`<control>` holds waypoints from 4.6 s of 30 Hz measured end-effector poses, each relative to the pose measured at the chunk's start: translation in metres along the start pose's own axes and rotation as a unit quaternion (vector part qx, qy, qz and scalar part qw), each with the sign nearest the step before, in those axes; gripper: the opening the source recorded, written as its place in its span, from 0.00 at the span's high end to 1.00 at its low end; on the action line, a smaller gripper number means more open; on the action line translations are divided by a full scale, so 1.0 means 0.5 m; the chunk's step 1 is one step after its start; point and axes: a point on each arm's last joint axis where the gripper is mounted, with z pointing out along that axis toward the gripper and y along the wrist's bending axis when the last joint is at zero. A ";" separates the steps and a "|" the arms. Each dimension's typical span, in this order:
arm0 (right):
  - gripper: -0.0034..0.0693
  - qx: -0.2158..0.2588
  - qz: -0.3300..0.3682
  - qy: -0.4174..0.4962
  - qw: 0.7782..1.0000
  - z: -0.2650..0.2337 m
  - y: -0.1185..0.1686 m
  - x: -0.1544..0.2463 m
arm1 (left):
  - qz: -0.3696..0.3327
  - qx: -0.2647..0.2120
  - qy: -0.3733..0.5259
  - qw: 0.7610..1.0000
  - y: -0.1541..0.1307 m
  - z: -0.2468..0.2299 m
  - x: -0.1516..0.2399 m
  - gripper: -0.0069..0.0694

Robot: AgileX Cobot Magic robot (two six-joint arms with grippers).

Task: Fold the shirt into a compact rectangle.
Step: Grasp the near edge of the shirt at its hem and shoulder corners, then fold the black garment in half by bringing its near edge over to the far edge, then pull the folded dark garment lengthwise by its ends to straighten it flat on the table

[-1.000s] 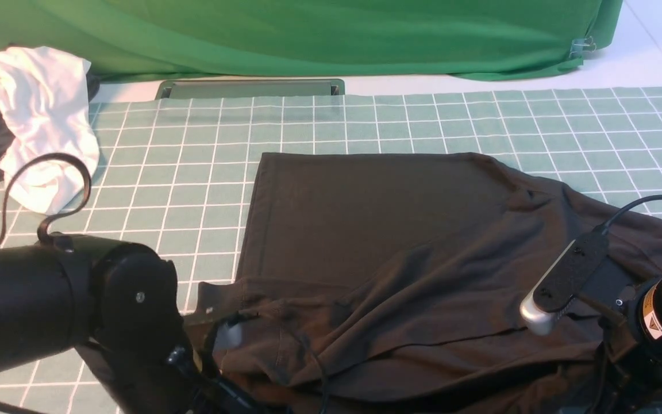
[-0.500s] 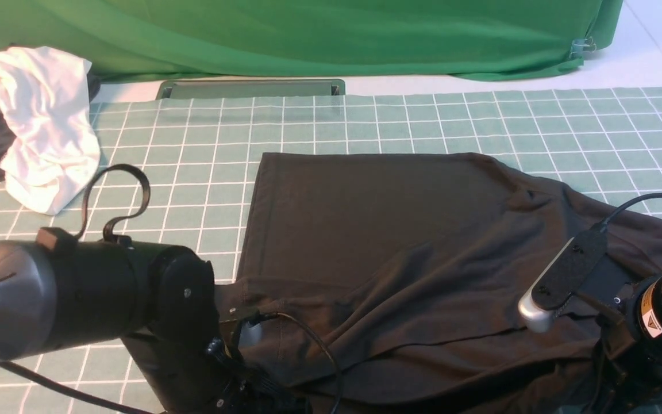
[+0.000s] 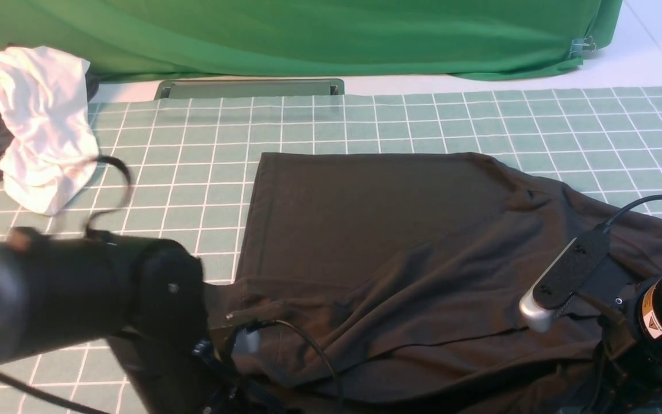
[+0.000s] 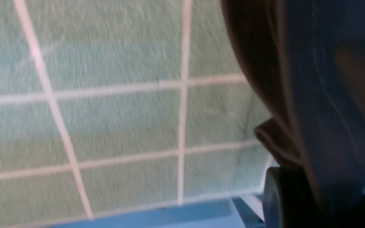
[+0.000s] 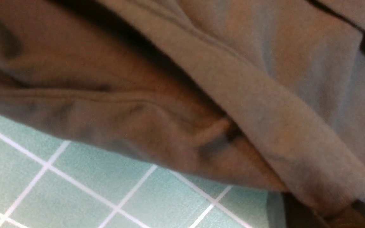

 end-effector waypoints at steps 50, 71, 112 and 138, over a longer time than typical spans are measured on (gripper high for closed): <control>0.67 0.039 0.154 -0.218 0.963 0.174 -0.244 -0.291 | -0.150 0.173 -0.285 0.931 0.127 -0.178 -0.612 0.88; 0.85 -0.072 0.177 -0.089 0.978 0.040 -0.260 -0.344 | -0.137 0.191 -0.287 0.929 0.179 -0.330 -0.606 0.46; 0.92 -0.063 0.227 -0.109 0.966 0.015 -0.395 -0.332 | -0.035 0.073 -0.256 0.963 0.086 -0.321 -0.556 0.78; 0.92 -0.098 0.225 -0.039 0.969 -0.036 -0.359 -0.259 | -0.109 0.014 -0.115 0.987 0.159 -0.147 -0.428 0.38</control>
